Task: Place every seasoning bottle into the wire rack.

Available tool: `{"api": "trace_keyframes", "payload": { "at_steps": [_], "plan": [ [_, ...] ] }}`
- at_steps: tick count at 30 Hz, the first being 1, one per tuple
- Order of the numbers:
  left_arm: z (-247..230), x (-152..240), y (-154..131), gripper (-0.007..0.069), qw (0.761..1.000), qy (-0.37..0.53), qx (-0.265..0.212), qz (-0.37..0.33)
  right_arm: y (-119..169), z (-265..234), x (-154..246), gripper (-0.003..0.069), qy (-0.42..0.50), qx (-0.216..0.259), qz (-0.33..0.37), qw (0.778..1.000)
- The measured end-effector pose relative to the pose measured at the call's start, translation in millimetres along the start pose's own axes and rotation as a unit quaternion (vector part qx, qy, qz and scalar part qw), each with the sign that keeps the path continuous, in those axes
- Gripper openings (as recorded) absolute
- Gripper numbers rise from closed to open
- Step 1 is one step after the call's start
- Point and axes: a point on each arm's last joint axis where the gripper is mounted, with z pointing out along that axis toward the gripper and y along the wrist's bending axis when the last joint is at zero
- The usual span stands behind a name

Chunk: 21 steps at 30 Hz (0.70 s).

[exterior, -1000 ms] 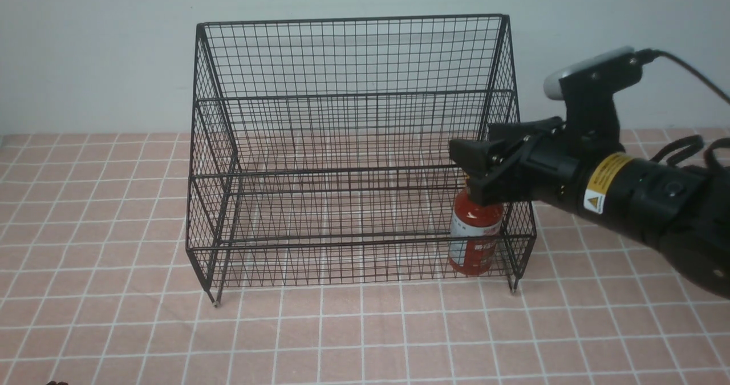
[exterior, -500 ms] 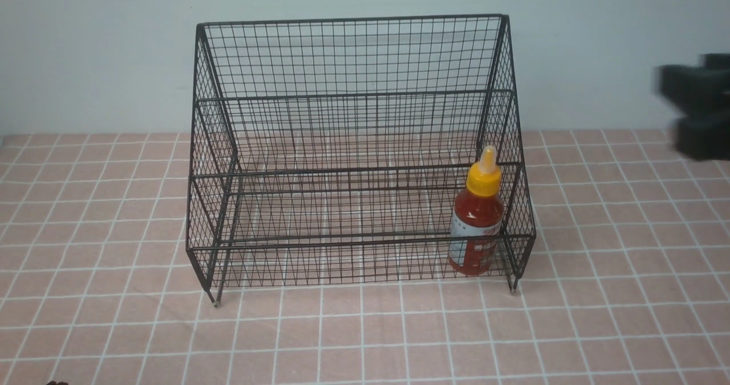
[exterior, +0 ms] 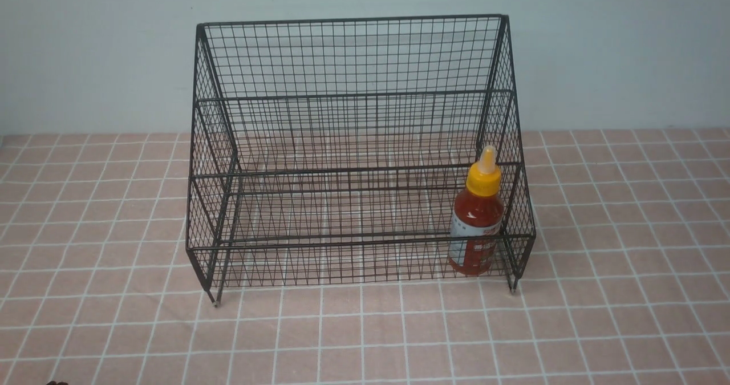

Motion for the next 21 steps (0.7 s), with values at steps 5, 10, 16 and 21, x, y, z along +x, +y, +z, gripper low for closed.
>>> {"api": "trace_keyframes", "payload": {
  "at_steps": [5, 10, 16, 21],
  "plan": [
    [0.0, 0.0, 0.0, -0.0007, 1.000, 0.000, 0.000, 0.000, 0.3, -2.8, -0.2, -0.0013, -0.005, -0.005, 0.006, 1.000],
    [0.0, 0.0, 0.0, -0.0007, 1.000, 0.000, 0.000, 0.000, 3.8, -3.1, -4.1, -0.0013, -0.026, -0.024, -0.006, 0.999],
    [0.0, 0.0, 0.0, -0.0007, 1.000, 0.000, 0.000, 0.000, 11.9, -4.5, -11.1, -0.0013, -0.069, -0.066, -0.051, 0.994],
    [0.0, 0.0, 0.0, -0.0007, 1.000, 0.000, 0.000, 0.000, 17.7, -6.2, -15.5, -0.0013, -0.096, -0.095, -0.066, 0.989]
  ]
}}
